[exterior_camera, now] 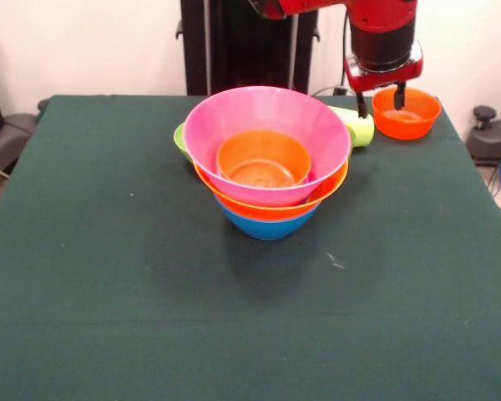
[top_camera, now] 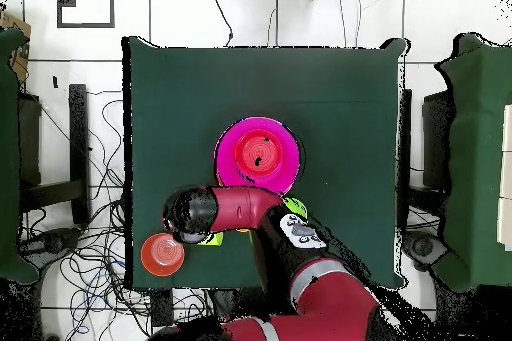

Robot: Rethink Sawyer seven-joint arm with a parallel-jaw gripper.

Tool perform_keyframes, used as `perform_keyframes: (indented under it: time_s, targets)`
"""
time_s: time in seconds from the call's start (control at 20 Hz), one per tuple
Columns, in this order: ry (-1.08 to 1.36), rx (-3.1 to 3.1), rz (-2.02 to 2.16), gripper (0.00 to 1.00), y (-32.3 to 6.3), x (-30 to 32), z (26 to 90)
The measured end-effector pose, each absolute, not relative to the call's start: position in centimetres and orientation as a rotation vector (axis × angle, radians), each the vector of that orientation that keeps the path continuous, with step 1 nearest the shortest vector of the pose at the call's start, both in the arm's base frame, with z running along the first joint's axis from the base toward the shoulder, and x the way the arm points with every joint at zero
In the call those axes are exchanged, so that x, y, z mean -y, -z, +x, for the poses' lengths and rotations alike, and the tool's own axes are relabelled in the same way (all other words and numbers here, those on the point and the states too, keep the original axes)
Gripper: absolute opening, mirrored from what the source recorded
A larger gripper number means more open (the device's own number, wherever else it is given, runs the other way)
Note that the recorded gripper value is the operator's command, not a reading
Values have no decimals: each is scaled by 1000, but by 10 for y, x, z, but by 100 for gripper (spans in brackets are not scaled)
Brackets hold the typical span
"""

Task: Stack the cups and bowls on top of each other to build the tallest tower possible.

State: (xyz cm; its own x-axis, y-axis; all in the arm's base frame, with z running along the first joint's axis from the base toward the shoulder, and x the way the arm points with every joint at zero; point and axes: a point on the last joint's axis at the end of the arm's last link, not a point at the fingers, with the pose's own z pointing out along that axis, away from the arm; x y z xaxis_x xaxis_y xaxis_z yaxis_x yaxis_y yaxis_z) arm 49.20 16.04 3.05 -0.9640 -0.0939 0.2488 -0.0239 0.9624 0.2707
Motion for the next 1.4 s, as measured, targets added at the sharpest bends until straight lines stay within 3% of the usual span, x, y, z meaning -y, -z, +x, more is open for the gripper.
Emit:
perform_keyframes:
  time_s: [1.4]
  targets:
    - [357,2761,278,100,53,-207,346]
